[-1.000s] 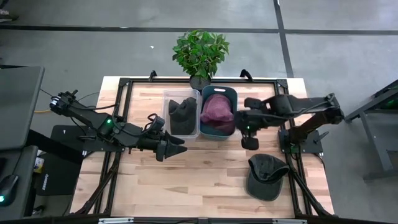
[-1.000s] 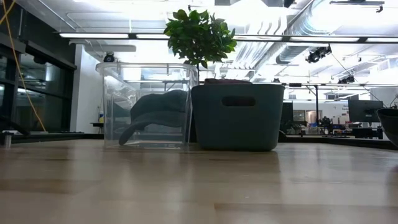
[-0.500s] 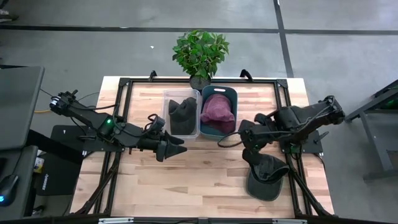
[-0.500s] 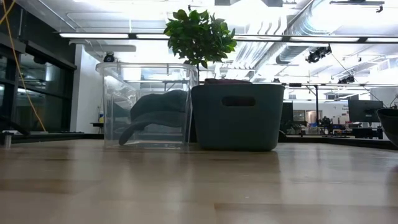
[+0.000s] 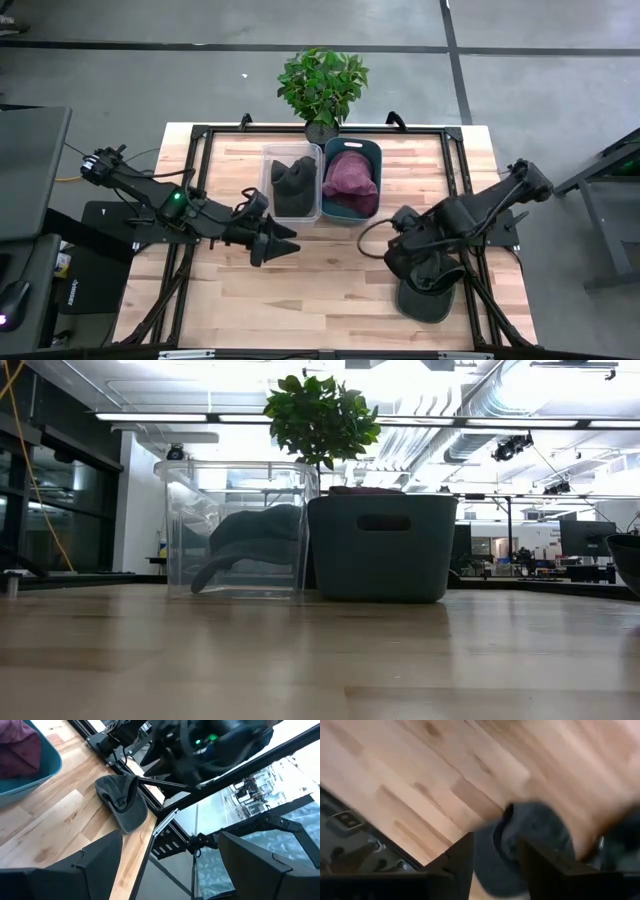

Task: Pick & Place hat
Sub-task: Put the black cap into the blue bin

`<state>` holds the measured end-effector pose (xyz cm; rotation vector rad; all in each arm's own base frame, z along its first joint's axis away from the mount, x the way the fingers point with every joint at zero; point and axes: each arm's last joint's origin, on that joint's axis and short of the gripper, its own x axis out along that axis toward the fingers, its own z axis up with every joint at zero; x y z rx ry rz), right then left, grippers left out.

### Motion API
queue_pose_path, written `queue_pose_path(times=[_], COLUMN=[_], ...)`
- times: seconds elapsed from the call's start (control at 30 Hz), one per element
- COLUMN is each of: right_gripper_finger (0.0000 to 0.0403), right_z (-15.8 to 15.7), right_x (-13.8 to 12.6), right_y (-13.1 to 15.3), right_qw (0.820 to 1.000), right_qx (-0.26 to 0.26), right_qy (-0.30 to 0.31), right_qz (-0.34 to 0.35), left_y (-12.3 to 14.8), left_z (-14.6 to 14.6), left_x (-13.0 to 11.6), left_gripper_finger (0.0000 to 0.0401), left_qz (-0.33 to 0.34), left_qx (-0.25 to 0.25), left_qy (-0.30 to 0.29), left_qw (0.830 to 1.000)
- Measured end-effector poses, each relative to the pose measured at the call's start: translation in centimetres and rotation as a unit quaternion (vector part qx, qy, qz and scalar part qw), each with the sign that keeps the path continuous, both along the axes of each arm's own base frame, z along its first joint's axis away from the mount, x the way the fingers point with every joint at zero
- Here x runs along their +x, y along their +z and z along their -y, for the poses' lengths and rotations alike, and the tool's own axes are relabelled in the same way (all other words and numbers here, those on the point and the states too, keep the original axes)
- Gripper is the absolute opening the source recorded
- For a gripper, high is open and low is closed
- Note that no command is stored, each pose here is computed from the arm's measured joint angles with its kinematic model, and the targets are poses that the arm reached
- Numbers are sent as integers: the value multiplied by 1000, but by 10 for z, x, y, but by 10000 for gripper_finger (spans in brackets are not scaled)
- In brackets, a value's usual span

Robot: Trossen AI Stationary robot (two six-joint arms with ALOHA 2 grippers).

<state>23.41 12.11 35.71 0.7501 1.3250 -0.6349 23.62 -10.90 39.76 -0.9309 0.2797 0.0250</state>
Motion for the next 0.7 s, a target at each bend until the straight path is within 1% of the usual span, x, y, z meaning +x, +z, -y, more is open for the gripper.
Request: queue_pose_path(times=[0.1, 0.17, 0.27, 0.37, 0.5, 0.7], right_gripper_finger=[174, 192, 217, 239, 262, 275], right_z=[-4, -5, -5, -4, -2, 1], right_x=[-5, -9, -11, -8, -1, 6], right_y=[-25, -43, -66, -81, -95, -117], right_qw=[996, 989, 980, 979, 980, 975], right_qx=[26, 28, 35, 47, 65, 88], right_qy=[-53, -85, -120, -133, -145, -178], right_qz=[-72, -115, -153, -150, -123, -103], left_y=[-1, -1, -3, -4, -6, -6], left_z=[0, 1, 1, 1, 1, 1], left_x=[0, 0, -1, -1, -2, -2], left_gripper_finger=[311, 311, 311, 311, 311, 311], left_qz=[-4, -5, -14, -24, -30, -32], left_qx=[7, 9, 10, 11, 14, 19], left_qy=[-8, -14, -27, -35, -38, -42], left_qw=[1000, 1000, 999, 999, 999, 998])
